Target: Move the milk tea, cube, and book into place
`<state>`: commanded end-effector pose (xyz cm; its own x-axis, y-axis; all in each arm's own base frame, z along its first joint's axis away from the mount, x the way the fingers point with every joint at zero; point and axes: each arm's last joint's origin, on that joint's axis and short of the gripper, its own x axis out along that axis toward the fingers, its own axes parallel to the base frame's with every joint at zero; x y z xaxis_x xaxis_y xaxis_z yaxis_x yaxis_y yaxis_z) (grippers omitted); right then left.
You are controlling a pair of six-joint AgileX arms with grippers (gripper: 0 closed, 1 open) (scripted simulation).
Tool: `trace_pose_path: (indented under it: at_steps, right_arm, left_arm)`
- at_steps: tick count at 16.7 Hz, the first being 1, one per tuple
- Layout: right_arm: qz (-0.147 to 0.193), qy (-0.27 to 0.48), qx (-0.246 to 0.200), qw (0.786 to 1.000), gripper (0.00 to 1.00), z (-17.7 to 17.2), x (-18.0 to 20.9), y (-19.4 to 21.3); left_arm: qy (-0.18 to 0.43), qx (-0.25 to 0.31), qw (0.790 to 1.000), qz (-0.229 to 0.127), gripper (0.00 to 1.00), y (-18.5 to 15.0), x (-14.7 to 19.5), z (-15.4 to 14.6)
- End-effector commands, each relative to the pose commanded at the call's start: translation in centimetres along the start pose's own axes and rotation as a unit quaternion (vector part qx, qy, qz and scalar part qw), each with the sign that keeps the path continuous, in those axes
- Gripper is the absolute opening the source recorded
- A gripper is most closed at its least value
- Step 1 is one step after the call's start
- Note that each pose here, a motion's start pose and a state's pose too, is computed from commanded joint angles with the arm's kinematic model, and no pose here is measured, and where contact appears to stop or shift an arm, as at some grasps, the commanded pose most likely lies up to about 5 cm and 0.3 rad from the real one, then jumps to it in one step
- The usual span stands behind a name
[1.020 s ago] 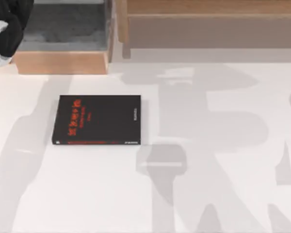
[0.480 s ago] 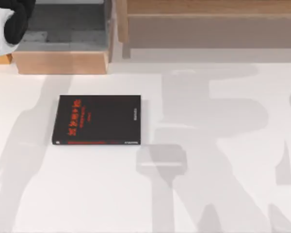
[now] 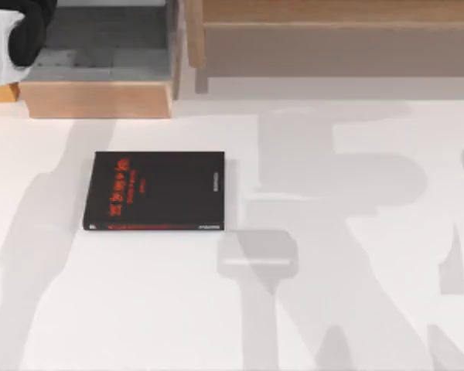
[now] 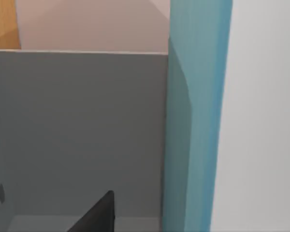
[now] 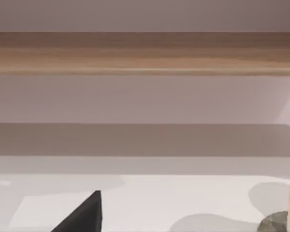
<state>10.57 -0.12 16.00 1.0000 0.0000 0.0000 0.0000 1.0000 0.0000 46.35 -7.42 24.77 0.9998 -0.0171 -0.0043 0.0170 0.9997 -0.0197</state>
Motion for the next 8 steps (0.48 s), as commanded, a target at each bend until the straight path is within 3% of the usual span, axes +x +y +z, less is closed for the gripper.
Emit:
trace_pose_path:
  at_steps: [8]
  right_arm:
    - [0.000, 0.000, 0.000, 1.000, 1.00, 0.00, 0.00, 0.00]
  left_arm:
    - [0.000, 0.000, 1.000, 0.000, 0.17, 0.00, 0.00, 0.00]
